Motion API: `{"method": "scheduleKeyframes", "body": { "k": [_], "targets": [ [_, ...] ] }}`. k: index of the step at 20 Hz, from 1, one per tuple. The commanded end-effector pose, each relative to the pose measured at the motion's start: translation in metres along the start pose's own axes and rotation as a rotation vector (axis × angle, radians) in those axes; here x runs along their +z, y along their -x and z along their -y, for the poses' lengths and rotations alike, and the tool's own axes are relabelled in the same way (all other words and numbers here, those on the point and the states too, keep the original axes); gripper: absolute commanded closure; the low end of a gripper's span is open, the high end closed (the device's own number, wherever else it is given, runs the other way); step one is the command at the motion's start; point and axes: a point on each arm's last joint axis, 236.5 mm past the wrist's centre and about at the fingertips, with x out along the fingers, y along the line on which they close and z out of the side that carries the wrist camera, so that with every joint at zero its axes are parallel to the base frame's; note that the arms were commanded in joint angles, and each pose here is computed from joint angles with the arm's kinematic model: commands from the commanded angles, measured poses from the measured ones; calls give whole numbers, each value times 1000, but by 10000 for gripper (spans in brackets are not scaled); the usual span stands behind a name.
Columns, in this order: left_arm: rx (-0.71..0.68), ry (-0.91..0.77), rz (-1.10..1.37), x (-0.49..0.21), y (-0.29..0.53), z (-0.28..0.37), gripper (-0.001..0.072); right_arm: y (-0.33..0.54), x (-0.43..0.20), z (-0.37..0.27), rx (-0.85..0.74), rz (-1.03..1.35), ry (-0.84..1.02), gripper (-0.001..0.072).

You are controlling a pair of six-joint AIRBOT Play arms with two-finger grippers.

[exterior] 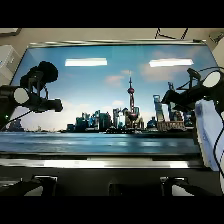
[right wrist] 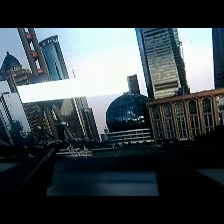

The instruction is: Fold the clothes and pants, and hang the long-sleeved shirts on hangers.

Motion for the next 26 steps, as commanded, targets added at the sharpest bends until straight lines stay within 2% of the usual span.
{"method": "scheduleKeyframes", "body": {
  "k": [1, 12, 15, 19, 21, 23, 26],
  "targets": [
    [0, -1, 0, 0, 0, 0, 1, 0, 0, 0, 0, -1, 0, 12],
    [0, -1, 0, 0, 0, 0, 1, 0, 0, 0, 0, -1, 0, 12],
    [-9, 3, 48, 11, 0, 2, 1, 0, 14, -3, 10, 60, -1, 13],
    [-57, 2, 340, 80, 9, 13, 1, 2, 33, 0, 0, 138, 5, 20],
    [-76, -6, 607, 143, 23, 15, -1, 3, 40, 6, -28, 170, 15, 43],
    [-56, 59, 703, 190, 20, -13, -3, 5, 52, 8, -36, 219, 21, 129],
    [57, 278, 540, 218, -22, -118, -4, 7, 59, 9, -43, 252, 26, 139]
  ]
}}
